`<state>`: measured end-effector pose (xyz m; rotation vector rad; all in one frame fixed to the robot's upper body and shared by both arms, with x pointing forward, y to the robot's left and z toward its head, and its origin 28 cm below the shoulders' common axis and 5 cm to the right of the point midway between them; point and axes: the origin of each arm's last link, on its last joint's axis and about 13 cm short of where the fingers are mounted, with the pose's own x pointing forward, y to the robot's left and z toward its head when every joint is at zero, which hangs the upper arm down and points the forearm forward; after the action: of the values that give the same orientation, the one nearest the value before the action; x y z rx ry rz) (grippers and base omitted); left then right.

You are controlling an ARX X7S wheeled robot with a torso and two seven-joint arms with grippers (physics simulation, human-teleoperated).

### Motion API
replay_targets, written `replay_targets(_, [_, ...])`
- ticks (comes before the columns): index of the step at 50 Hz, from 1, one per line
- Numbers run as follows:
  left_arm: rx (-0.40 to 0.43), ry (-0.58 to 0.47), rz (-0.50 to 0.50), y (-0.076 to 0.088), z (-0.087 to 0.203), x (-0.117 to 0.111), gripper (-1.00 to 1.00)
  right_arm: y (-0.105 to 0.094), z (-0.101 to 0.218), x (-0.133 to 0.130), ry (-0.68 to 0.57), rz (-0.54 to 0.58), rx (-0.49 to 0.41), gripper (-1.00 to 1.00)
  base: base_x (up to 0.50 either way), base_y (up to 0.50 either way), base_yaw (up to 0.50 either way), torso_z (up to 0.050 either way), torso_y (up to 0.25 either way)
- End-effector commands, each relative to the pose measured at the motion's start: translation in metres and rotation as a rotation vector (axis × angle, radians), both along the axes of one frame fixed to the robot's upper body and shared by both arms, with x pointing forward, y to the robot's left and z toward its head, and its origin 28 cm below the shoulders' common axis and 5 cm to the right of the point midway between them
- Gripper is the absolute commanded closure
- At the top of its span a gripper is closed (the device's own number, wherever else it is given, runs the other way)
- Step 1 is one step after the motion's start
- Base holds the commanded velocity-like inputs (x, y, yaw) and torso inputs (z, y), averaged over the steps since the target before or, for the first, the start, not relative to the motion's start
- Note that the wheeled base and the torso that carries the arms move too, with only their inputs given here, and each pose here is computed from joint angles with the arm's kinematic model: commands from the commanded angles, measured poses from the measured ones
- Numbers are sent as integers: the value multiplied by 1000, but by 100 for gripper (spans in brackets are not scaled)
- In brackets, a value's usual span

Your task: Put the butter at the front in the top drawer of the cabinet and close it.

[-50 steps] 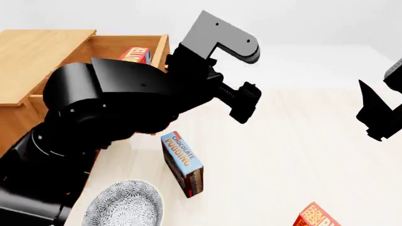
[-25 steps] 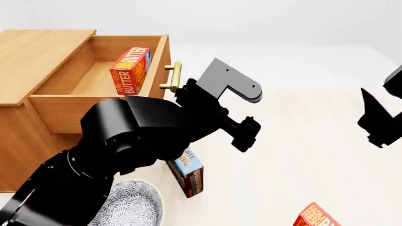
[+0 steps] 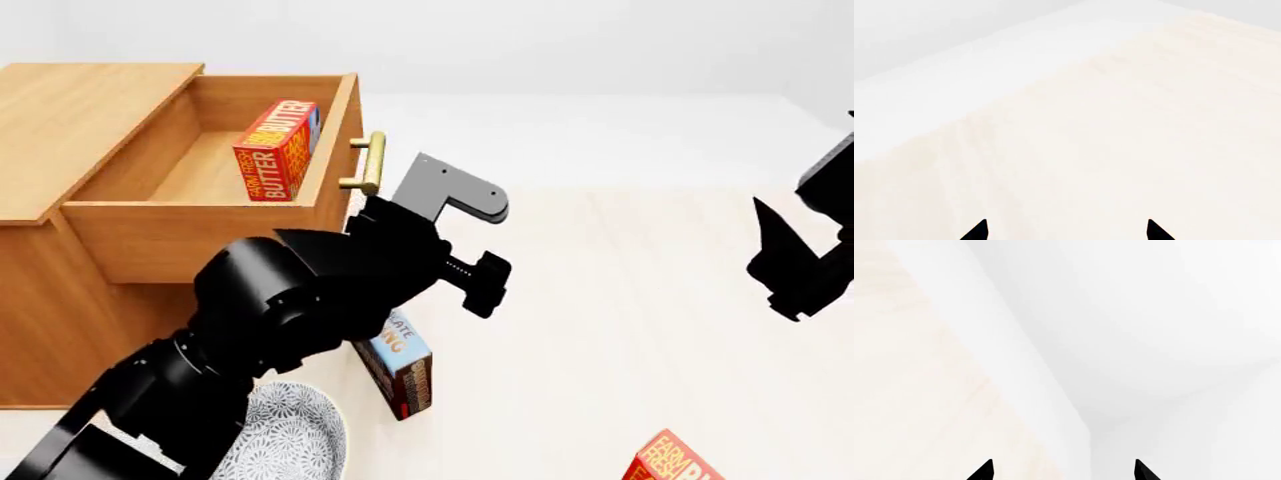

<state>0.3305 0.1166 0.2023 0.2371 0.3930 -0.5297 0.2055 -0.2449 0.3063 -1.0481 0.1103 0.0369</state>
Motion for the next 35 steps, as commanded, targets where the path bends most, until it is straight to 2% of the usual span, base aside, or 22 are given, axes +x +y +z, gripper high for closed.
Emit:
replay_targets(1, [6,12,71,10,-13,11,-100,2,-2,2,12,7,3,-100,0,0,0,0,0])
replay_targets(23, [4,15,181,49,-22,34,-100,8,-6,9,34,26,2,-100,0,0,0,0,0])
replay_targets(35, [0,15,235,77,-19,39,-100,10,-8,13,39,34,1,-100,0,0,0,0,0])
